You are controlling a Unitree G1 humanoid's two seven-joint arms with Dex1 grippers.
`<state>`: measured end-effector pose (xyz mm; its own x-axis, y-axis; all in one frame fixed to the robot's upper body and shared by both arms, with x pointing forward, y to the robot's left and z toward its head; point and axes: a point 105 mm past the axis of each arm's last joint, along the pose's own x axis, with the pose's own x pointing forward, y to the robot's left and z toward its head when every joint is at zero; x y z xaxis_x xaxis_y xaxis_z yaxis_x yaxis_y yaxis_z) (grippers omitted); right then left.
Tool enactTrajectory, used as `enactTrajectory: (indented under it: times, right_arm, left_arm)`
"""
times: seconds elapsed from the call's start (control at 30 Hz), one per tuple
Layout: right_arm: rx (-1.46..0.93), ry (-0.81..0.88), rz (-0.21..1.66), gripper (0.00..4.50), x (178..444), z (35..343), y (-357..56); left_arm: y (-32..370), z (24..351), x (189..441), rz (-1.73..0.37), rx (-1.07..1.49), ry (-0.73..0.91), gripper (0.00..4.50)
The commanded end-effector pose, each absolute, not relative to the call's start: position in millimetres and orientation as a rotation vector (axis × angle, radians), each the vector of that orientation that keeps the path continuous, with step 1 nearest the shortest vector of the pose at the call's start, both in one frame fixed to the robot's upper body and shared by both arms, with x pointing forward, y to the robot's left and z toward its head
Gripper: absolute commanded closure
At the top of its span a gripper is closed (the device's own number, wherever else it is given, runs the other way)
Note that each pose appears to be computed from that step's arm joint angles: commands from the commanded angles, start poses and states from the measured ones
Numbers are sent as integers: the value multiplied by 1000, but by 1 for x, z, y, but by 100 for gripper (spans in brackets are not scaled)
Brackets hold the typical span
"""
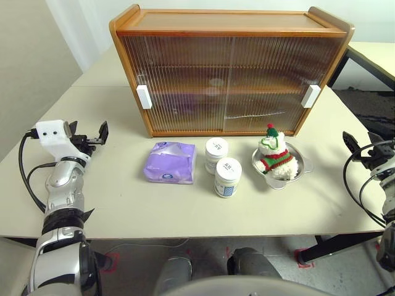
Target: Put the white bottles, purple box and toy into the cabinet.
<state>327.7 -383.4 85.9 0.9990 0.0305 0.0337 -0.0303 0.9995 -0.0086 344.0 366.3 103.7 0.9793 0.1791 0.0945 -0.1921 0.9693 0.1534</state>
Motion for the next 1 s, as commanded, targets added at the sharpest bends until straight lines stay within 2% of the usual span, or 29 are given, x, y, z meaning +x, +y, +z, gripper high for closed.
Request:
enactTrajectory:
  times: [0.03, 0.23, 0.4, 0.6, 0.7, 0.8, 1.0]
  right_arm:
    - [-23, -30, 73, 0, 329, 86, -377]
    - [7, -67, 219, 0, 331, 87, -353]
    - [97, -149, 483, 0, 322, 107, -328]
    - [154, -137, 893, 0, 292, 137, -270]
    - [162, -100, 1053, 0, 281, 147, -236]
    - [165, -87, 1128, 0, 277, 153, -209]
    - [158, -165, 1218, 0, 276, 173, -176]
  left_arm:
    - [367, 108, 346, 176, 169, -82, 8]
    - [378, 114, 342, 184, 187, -81, 8]
    - [389, 124, 336, 196, 173, -109, 8]
    - [381, 142, 332, 61, 163, -160, 8]
    - [376, 153, 328, 8, 154, -195, 98]
    - [378, 159, 324, -11, 153, -211, 194]
    - [321, 169, 317, -269, 217, -236, 391]
